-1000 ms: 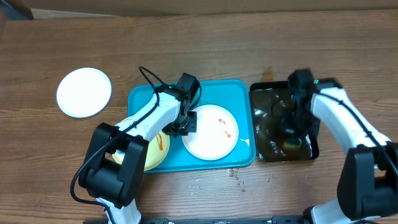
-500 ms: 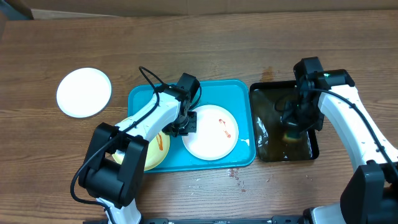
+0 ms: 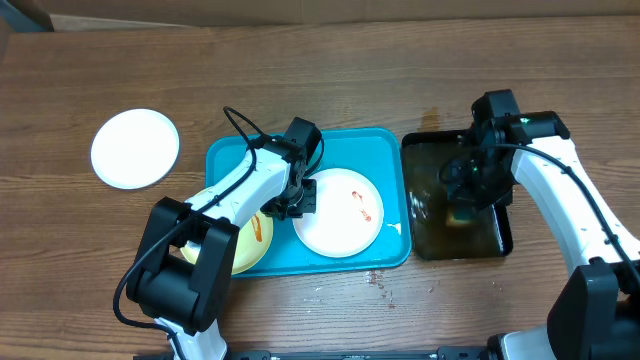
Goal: Clean dirty plates on tray and stack at the side
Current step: 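Lift the sponge out of the black tray with the right gripper, then scrub the white plate held by the left gripper with the sponge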
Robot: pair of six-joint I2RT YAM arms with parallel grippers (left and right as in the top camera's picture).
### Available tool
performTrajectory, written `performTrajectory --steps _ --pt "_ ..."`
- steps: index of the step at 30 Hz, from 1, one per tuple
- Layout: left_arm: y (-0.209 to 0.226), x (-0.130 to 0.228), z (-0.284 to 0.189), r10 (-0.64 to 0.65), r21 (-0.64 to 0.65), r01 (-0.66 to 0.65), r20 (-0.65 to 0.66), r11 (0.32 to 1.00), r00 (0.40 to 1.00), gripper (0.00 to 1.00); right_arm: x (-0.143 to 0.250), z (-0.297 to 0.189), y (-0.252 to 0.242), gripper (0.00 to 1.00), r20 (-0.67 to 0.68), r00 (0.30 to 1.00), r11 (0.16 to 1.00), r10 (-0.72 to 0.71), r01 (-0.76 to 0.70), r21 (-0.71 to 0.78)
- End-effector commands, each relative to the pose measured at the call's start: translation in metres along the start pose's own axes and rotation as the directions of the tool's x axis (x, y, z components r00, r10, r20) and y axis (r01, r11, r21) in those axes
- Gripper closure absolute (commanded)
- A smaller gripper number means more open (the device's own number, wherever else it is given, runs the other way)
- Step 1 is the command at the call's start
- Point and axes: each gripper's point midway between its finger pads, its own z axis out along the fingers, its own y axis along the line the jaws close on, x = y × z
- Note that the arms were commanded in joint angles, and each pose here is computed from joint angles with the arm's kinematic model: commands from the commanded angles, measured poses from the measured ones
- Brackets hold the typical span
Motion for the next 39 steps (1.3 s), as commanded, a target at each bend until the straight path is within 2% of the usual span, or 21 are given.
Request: performTrajectory --steps 1,10,16,20,24,27,32,39 --pt "0.007 0.002 0.004 -0.009 -0.03 0.009 -0.007 1.0 1.0 0.96 -0.006 -0.003 0.004 0.96 0.038 0.995 0.995 -0.095 0.096 -0.007" --pt "0.006 -0.001 0.004 0.002 -0.026 -0.002 0.002 1.0 1.0 0.96 0.002 -0.003 0.016 0.96 0.007 0.995 0.993 -0.098 0.098 -0.07" --pt "0.005 -0.002 0.004 0.002 -0.024 -0.002 0.006 1.0 1.0 0.96 -0.006 -0.014 0.077 0.96 0.072 0.987 0.917 -0.146 0.163 -0.365" --pt "0.005 -0.003 0.004 0.002 -0.022 -0.001 0.011 1.0 1.0 0.96 -0.006 -0.016 0.115 0.96 0.142 0.96 0.869 -0.24 0.278 -0.409" --pt "0.005 -0.003 0.004 0.002 -0.021 -0.001 0.012 1.0 1.0 0.96 -0.012 -0.007 0.14 0.96 0.213 0.939 0.898 -0.272 0.327 -0.295" --pt "0.005 -0.003 0.004 0.002 -0.022 -0.002 0.012 1.0 1.0 0.96 -0.013 0.004 0.15 0.96 0.272 0.91 0.932 -0.311 0.349 -0.1" --pt "0.005 -0.003 0.004 0.002 -0.021 -0.002 0.012 1.0 1.0 0.96 -0.015 0.014 0.157 0.96 0.351 0.864 0.933 -0.361 0.332 0.141" --pt "0.005 -0.003 0.004 0.01 -0.021 -0.01 0.011 1.0 1.0 0.96 -0.013 0.046 0.165 0.96 0.308 0.855 0.906 -0.417 0.364 0.216"
